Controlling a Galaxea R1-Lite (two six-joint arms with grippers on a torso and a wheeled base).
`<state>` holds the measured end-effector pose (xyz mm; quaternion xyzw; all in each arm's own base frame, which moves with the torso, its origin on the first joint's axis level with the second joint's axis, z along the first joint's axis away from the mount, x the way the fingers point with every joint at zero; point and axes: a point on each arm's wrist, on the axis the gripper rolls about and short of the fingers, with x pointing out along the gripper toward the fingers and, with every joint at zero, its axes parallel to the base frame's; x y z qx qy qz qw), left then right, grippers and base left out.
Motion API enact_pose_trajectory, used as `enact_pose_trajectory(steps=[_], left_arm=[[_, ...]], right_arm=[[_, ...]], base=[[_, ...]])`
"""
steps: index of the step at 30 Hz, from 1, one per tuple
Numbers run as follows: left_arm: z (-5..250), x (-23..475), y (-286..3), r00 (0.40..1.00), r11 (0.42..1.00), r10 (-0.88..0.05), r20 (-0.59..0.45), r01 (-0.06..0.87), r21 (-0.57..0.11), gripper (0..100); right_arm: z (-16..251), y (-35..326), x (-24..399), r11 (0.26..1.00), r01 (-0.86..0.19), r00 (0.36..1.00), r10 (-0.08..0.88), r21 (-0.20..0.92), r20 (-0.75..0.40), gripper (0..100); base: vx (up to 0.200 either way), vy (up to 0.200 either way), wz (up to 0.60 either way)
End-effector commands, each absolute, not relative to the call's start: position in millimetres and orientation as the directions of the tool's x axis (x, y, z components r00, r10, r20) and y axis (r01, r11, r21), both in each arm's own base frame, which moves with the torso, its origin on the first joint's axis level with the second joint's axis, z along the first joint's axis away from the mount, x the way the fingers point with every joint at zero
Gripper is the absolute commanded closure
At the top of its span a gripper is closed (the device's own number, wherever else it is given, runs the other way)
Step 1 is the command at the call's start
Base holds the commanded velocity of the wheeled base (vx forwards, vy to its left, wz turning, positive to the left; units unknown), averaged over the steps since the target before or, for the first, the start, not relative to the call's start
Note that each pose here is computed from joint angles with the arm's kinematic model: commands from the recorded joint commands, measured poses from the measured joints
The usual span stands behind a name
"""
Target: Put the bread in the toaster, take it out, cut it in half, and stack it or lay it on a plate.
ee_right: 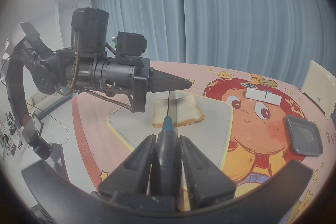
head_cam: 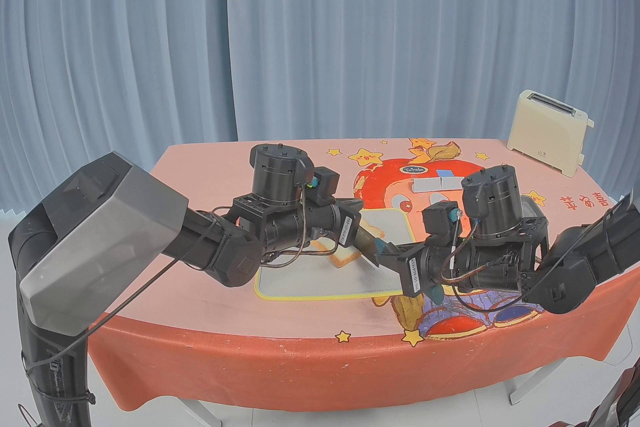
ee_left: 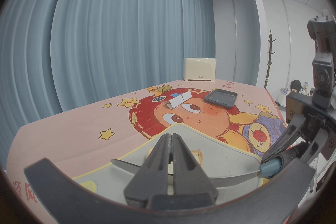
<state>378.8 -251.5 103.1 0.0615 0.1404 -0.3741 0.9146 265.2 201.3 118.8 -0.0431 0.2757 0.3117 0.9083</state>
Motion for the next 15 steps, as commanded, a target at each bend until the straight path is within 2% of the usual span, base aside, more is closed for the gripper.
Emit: enact_pose_trajectory(steps=[1, 15], left_arm=[[102.4, 380.2, -251.5, 0.682, 0.714, -0.666, -0.302, 0.7, 0.008, 100], [98.5, 379.4, -251.9, 0.678, 0.713, -0.665, -0.312, 0.701, 0.006, 100]], right_arm=[[119.2, 200.9, 265.1, 0.802, -0.59, 0.655, 0.543, 0.094, -0.525, 100], [118.5, 201.0, 264.4, 0.801, -0.591, 0.653, 0.543, 0.094, -0.528, 100]], base=[[0.0, 0.0, 0.0], [0.0, 0.0, 0.0]])
